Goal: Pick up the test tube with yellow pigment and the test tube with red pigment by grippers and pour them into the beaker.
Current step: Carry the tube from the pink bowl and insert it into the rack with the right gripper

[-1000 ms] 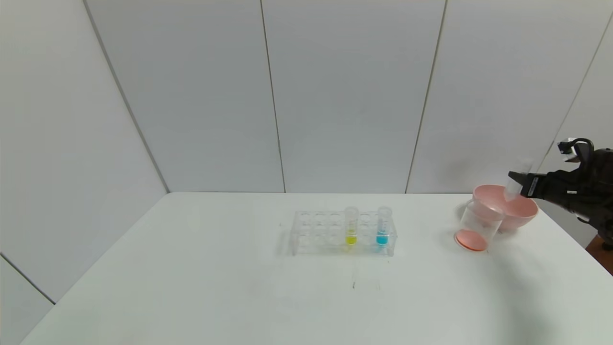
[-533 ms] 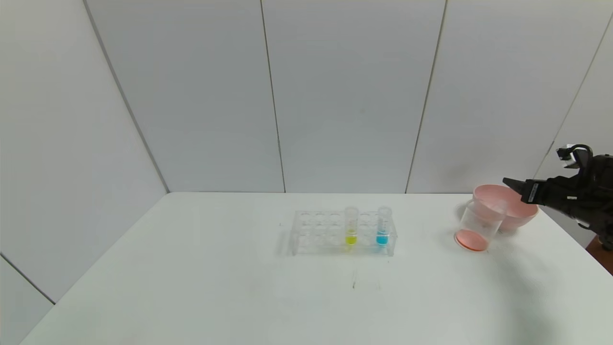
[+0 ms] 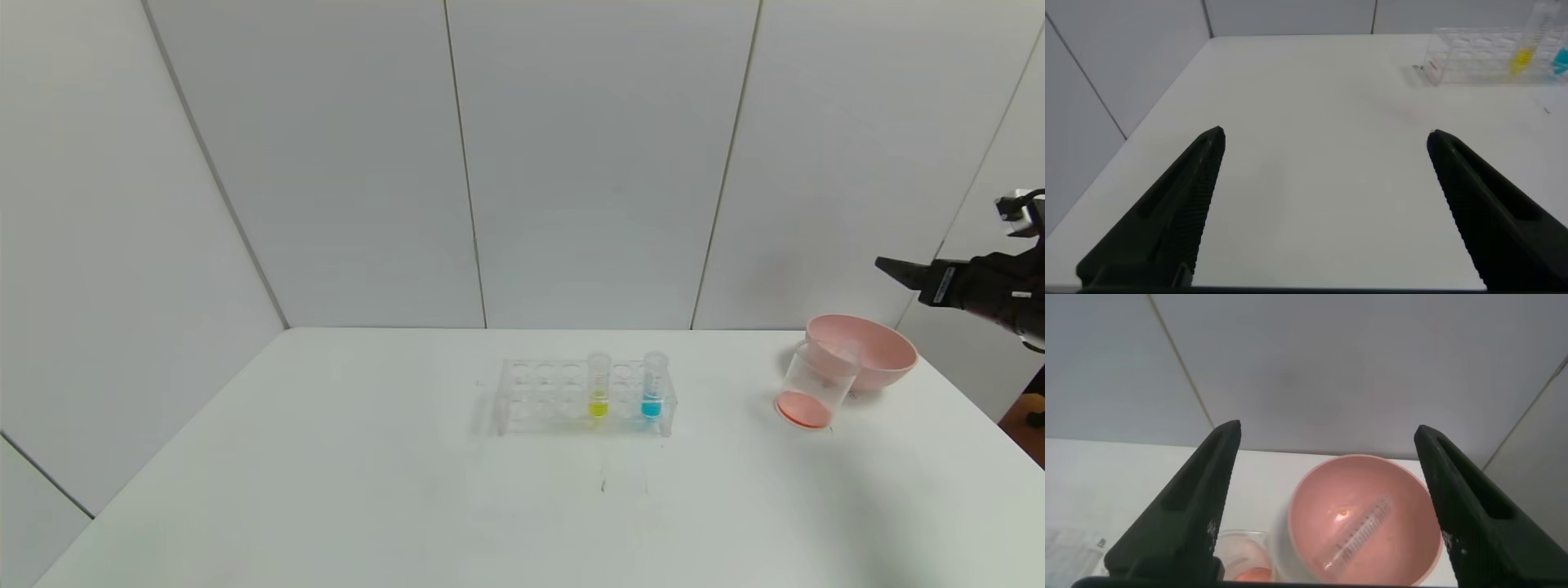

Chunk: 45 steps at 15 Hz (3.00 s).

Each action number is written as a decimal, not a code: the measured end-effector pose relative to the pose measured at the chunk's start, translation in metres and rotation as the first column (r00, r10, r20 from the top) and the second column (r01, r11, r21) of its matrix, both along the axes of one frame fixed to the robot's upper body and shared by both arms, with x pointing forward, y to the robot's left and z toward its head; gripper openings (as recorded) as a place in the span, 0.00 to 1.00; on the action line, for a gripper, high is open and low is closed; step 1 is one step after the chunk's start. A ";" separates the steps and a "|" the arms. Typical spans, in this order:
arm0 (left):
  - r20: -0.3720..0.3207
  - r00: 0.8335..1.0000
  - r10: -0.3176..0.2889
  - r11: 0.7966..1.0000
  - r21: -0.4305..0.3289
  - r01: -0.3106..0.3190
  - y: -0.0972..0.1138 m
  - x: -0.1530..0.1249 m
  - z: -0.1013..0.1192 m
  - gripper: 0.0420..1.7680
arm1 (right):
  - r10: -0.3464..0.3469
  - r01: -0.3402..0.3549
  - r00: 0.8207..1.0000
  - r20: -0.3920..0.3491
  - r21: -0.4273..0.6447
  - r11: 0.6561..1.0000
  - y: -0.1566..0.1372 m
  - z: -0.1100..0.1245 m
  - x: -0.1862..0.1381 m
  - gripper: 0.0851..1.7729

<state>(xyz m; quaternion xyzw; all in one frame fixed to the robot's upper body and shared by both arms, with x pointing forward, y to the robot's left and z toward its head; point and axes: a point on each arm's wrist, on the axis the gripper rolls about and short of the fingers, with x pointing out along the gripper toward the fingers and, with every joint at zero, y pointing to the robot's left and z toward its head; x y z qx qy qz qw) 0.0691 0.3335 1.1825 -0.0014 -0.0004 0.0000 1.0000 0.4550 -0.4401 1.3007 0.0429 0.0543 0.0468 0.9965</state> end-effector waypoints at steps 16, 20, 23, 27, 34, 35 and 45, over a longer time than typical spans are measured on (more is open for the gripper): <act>0.000 1.000 0.000 1.000 0.000 0.000 0.000 0.000 0.000 1.00 | 0.394 -0.392 0.918 -0.053 0.035 0.919 0.236 -0.018 -0.180 0.95; 0.000 1.000 0.000 1.000 0.000 0.000 0.000 0.000 0.000 1.00 | 0.334 -0.333 0.938 -0.090 0.025 0.943 0.265 -0.049 -0.179 0.95; 0.000 1.000 0.000 1.000 0.000 0.000 0.000 0.000 0.000 1.00 | 0.303 -0.302 0.948 -0.098 0.021 0.953 0.294 -0.066 -0.162 0.96; 0.000 1.000 0.000 1.000 0.000 0.000 0.000 0.000 0.000 1.00 | 0.254 -0.252 0.962 -0.099 0.032 0.967 0.331 -0.084 -0.128 0.96; 0.000 1.000 0.000 1.000 0.000 0.000 0.000 0.000 0.000 1.00 | 0.196 -0.196 0.974 -0.117 0.018 0.981 0.363 -0.120 -0.070 0.96; 0.000 1.000 0.000 1.000 0.000 0.000 0.000 0.000 0.000 1.00 | 0.183 -0.183 0.975 -0.125 0.012 0.983 0.365 -0.123 -0.061 0.96; 0.000 1.000 0.000 1.000 0.000 0.000 0.000 0.000 0.000 1.00 | 0.132 -0.133 0.982 -0.136 0.004 0.991 0.371 -0.135 -0.016 0.59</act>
